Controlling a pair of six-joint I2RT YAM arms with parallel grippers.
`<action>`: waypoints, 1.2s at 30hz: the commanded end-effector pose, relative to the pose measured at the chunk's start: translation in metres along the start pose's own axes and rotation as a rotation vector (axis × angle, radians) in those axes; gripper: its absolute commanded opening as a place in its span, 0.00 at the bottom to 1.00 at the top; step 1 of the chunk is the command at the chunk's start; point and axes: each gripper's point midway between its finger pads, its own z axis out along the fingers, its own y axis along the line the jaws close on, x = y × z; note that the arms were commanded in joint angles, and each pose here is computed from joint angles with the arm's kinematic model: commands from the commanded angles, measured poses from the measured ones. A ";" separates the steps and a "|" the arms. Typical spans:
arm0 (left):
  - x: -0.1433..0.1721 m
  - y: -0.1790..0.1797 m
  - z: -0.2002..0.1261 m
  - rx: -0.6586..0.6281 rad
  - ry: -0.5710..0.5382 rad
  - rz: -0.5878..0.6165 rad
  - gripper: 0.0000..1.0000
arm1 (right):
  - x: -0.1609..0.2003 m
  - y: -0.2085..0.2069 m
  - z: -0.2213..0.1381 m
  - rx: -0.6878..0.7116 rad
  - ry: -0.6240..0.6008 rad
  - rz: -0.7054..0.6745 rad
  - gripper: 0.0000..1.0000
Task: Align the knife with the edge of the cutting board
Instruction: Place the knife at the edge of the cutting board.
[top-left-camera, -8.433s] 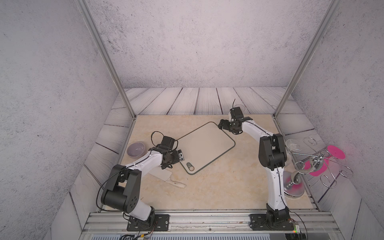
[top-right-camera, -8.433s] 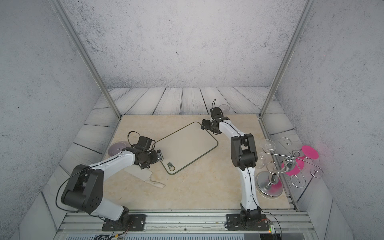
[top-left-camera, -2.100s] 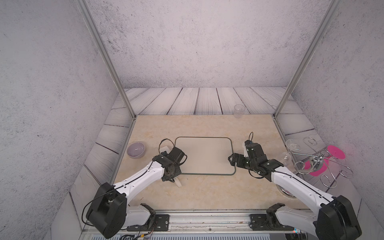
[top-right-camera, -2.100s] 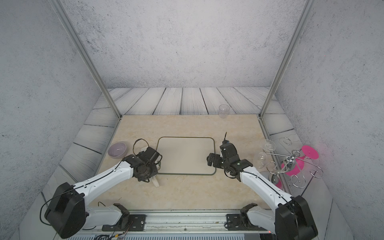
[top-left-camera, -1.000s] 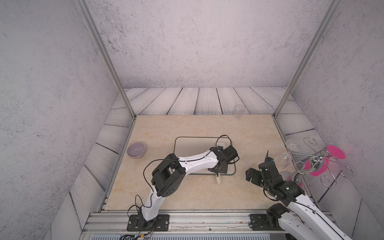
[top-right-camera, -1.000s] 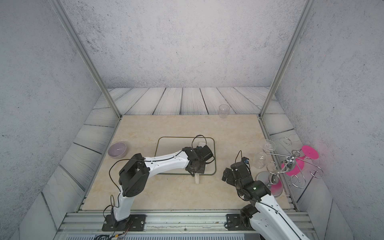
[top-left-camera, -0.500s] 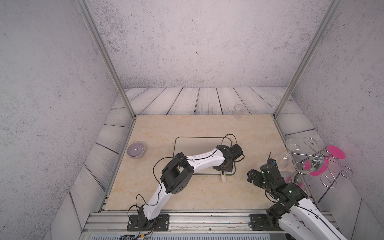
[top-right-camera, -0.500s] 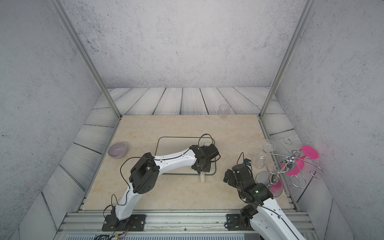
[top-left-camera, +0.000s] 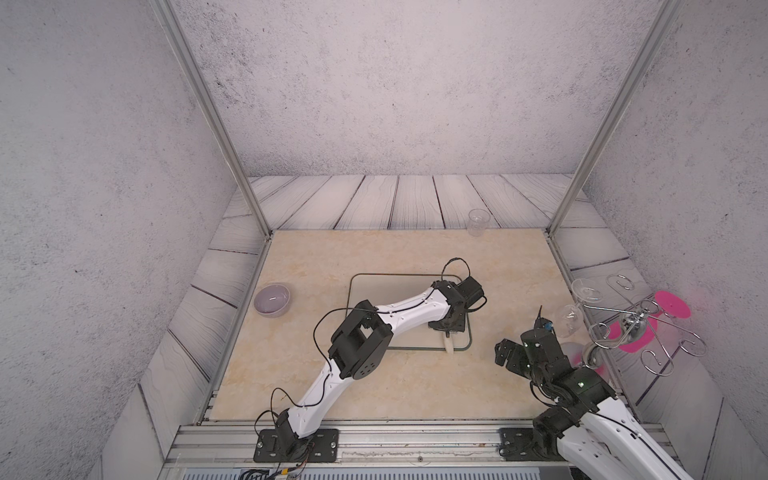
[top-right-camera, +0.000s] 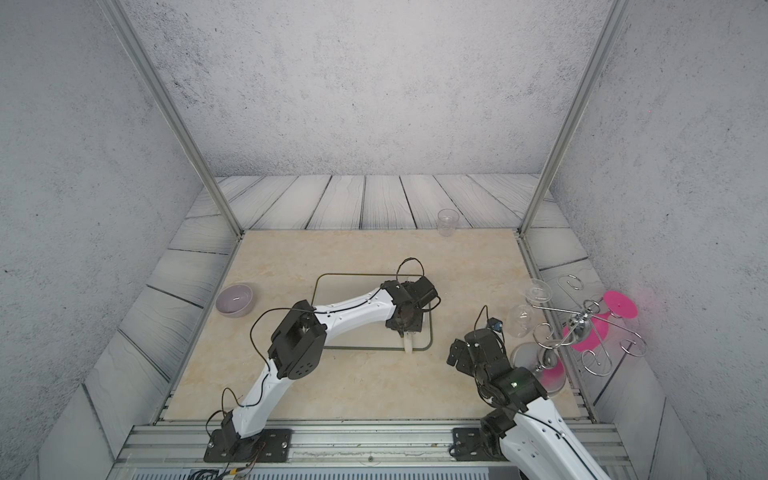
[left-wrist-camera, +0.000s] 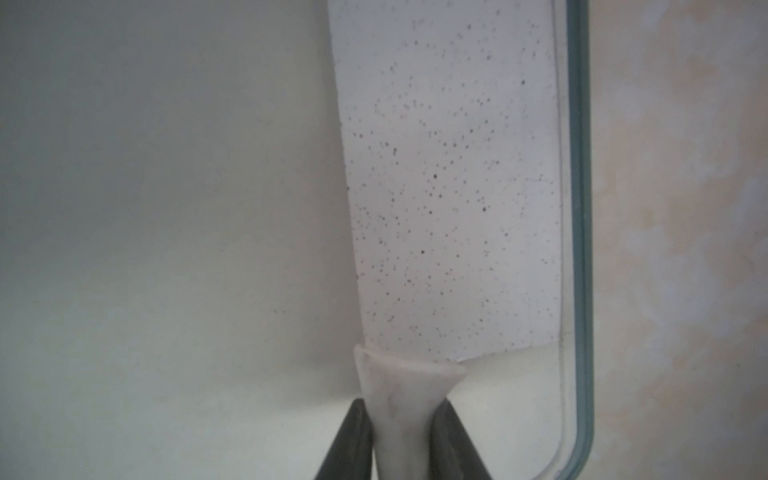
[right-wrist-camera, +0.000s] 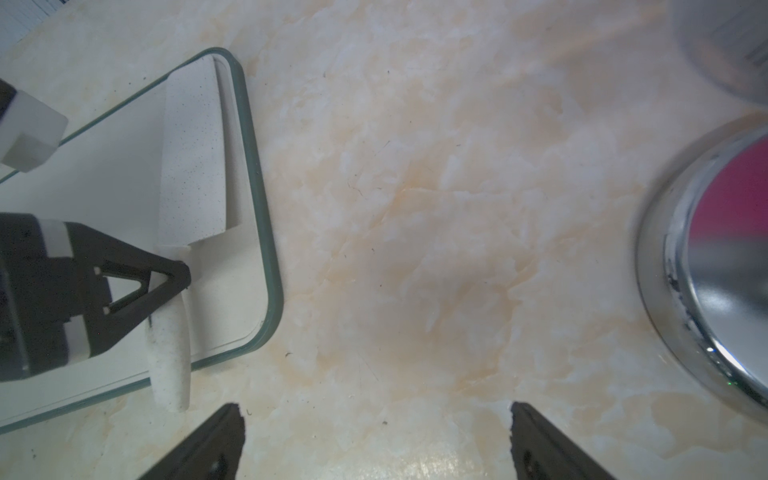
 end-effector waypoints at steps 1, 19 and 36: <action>-0.005 0.001 0.002 -0.013 -0.009 0.012 0.11 | 0.003 -0.006 0.002 0.025 0.002 -0.012 0.99; -0.010 -0.004 0.012 0.002 0.004 0.009 0.11 | 0.002 -0.007 0.006 0.033 0.003 -0.009 0.99; -0.010 -0.006 0.015 0.012 0.011 0.019 0.11 | 0.000 -0.005 0.011 0.039 0.007 -0.013 0.99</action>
